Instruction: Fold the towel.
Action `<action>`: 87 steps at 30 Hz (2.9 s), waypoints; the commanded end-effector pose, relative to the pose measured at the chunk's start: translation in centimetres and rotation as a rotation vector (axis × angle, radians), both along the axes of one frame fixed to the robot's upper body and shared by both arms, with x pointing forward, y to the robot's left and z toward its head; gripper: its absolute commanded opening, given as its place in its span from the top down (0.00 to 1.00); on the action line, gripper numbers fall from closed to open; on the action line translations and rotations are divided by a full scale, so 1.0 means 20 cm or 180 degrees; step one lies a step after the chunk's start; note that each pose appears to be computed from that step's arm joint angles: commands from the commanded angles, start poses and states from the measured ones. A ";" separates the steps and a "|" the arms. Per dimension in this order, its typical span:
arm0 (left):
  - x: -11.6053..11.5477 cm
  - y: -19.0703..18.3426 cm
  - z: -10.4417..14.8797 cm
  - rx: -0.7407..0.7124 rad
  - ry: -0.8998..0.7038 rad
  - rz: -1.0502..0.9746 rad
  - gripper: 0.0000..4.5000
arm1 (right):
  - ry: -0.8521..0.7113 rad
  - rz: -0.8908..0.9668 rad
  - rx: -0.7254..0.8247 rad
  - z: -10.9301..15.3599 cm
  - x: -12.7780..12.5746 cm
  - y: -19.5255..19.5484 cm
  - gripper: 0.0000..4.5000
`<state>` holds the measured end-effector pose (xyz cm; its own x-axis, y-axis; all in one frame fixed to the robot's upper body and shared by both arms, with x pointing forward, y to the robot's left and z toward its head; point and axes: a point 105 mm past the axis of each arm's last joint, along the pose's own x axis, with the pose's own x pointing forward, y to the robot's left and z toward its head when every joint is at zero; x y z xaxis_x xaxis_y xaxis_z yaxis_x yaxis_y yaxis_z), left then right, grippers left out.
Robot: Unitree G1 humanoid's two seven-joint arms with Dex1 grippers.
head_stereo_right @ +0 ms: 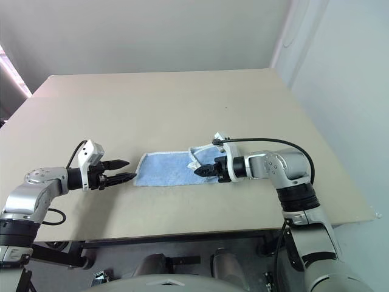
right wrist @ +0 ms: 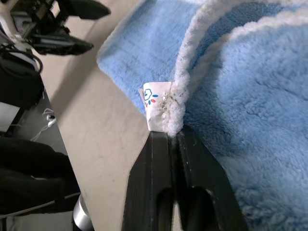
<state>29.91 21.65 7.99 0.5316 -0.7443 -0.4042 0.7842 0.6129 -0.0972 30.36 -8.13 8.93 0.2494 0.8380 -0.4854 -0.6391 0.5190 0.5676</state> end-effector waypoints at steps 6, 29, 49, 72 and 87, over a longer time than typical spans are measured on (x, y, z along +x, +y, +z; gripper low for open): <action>0.02 0.01 0.05 0.0046 -0.0124 0.0003 0.27 | -0.0413 0.0087 0.0353 0.15 -0.01 0.01 0.29; 0.03 0.03 0.05 0.0038 -0.0153 0.0042 0.27 | -0.2608 0.0955 -0.0394 0.13 -0.08 -0.11 0.00; 0.04 0.04 0.05 0.0082 -0.0168 0.0073 0.27 | -0.2477 0.0875 -0.0963 -0.07 0.03 -0.02 0.29; 0.06 0.03 0.04 0.0101 -0.0144 0.0098 0.27 | -0.1819 -0.0222 0.0134 0.24 0.07 -0.18 0.99; 0.08 0.03 0.03 0.0123 -0.0102 0.0096 0.27 | -0.1099 -0.2127 0.1054 0.31 0.10 -0.68 0.99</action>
<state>30.92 22.52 7.62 0.5608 -0.7051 -0.4341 0.7557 0.6501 -0.0797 32.50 -21.38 13.24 0.8199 0.5606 -0.1160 -0.4000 0.7059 0.5845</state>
